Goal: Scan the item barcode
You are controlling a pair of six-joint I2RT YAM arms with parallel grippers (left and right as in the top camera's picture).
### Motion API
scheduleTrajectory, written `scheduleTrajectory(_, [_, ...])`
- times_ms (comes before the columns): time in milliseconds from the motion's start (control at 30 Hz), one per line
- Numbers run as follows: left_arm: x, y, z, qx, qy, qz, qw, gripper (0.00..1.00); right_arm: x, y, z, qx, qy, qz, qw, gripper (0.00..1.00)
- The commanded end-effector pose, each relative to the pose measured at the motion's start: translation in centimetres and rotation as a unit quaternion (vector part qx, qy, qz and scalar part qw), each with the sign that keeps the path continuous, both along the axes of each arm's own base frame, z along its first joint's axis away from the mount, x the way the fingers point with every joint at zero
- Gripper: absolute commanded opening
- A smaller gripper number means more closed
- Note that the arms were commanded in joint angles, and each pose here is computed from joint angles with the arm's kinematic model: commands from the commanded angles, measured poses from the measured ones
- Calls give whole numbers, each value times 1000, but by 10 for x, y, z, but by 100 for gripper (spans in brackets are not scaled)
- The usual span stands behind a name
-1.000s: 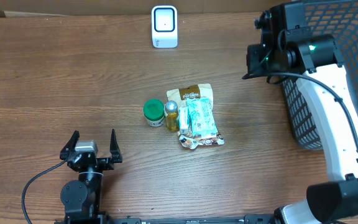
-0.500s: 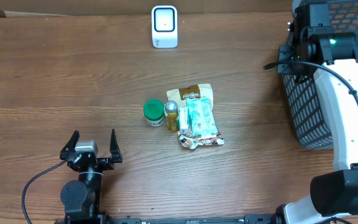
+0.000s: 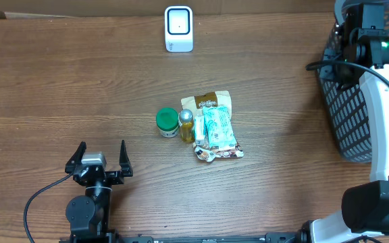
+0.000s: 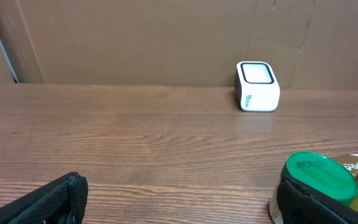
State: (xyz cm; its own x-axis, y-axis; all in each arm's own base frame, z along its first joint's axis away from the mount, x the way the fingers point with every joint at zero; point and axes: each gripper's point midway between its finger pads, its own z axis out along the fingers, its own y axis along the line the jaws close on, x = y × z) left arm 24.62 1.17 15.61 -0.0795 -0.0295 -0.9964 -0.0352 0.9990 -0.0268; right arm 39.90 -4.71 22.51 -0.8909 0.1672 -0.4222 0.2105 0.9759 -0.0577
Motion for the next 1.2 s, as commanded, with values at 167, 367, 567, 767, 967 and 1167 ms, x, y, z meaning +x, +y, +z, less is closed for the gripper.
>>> scheduleTrajectory(167, [0, 2, 0, 1, -2, 5, 1000, 99, 23, 83, 79, 112, -123, 178, 970, 24])
scheduleTrajectory(367, [0, 2, 0, 1, -2, 5, 1000, 99, 54, 19, 132, 18, -232, 45, 971, 27])
scheduleTrajectory(567, [0, 2, 0, 1, -2, 5, 1000, 99, 46, -60, 137, -37, -245, -98, 964, 98])
scheduleTrajectory(767, [0, 2, 0, 1, -2, 5, 1000, 99, 32, -94, 131, -46, -227, -136, 963, 100])
scheduleTrajectory(967, [0, 2, 0, 1, -2, 5, 1000, 100, 30, -99, 131, -47, -226, -141, 963, 100])
scheduleTrajectory(1167, [0, 2, 0, 1, -2, 5, 1000, 100, 30, -99, 131, -47, -226, -142, 963, 100])
